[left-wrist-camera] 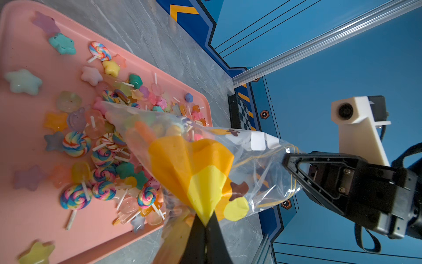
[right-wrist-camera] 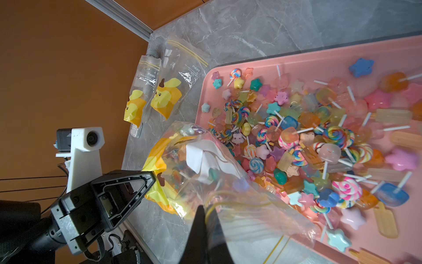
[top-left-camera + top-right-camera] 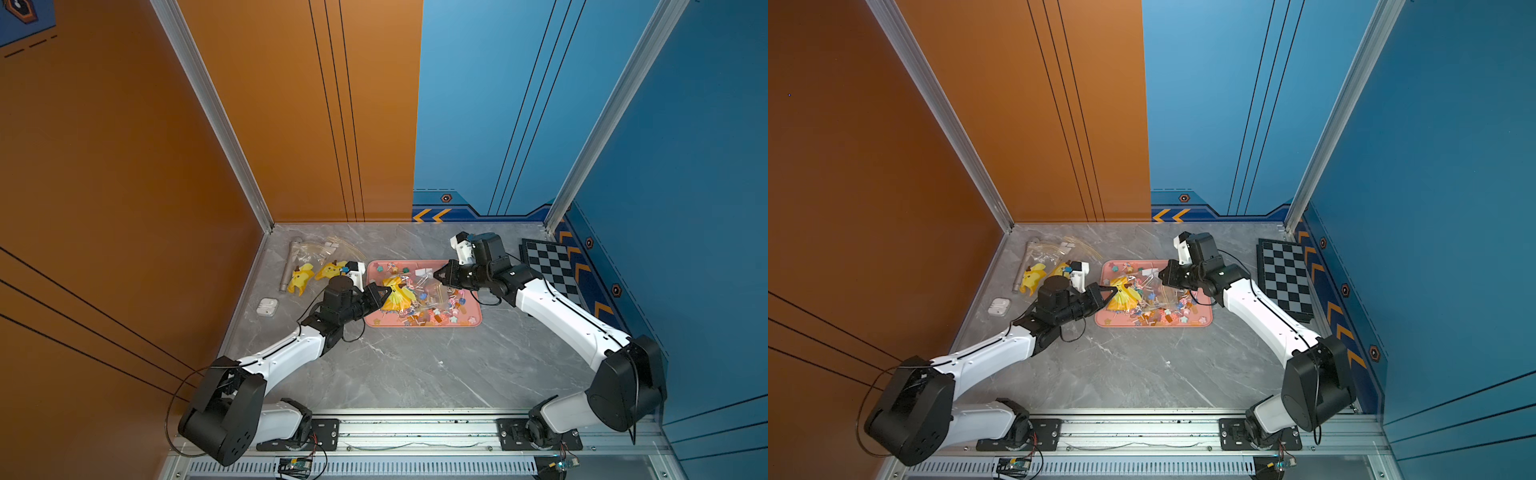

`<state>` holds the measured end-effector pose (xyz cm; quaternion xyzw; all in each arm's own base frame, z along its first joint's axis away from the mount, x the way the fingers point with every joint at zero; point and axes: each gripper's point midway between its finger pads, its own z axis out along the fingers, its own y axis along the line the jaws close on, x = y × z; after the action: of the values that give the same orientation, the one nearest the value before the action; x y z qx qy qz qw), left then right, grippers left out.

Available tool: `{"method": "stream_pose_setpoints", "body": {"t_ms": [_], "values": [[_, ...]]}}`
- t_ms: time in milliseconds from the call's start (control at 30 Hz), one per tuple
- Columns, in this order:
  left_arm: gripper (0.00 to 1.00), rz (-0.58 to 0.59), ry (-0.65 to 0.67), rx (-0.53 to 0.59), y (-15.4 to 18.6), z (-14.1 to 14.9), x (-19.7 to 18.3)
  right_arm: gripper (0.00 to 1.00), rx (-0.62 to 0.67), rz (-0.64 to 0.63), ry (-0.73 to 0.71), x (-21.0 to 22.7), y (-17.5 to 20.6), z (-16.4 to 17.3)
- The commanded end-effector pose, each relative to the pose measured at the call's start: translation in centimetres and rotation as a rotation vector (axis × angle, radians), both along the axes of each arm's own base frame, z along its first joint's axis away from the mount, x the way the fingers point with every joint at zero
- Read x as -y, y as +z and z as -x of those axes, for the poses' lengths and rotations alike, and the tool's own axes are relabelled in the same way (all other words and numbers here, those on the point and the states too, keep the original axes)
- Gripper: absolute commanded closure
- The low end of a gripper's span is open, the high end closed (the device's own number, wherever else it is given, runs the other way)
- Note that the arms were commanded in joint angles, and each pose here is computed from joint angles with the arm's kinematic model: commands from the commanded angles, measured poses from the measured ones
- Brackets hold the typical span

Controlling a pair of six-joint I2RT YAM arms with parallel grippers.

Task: Pour candies out of the ziploc bag
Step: 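Pour the candies out of the ziploc bag onto the tray.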

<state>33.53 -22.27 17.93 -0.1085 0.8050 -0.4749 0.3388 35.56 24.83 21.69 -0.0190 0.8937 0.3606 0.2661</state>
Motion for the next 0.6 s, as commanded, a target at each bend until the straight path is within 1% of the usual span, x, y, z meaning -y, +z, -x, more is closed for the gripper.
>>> {"method": "stream_pose_setpoints", "body": {"t_ms": [0, 367, 567], "values": [[1.0, 0.034, -0.009, 0.109, 3.7, -1.3, -0.1, 1.0, 0.03, -0.012, 0.023, -0.4, 1.0, -1.0], [1.0, 0.009, 0.024, 0.112, 4.3, -2.1, -1.7, 1.0, -0.009, -0.019, 0.044, -1.7, -0.1, -2.3], [1.0, -0.033, 0.054, 0.107, 4.3, -1.8, -3.5, 1.0, -0.023, -0.021, 0.069, -3.2, -0.6, -2.6]]}}
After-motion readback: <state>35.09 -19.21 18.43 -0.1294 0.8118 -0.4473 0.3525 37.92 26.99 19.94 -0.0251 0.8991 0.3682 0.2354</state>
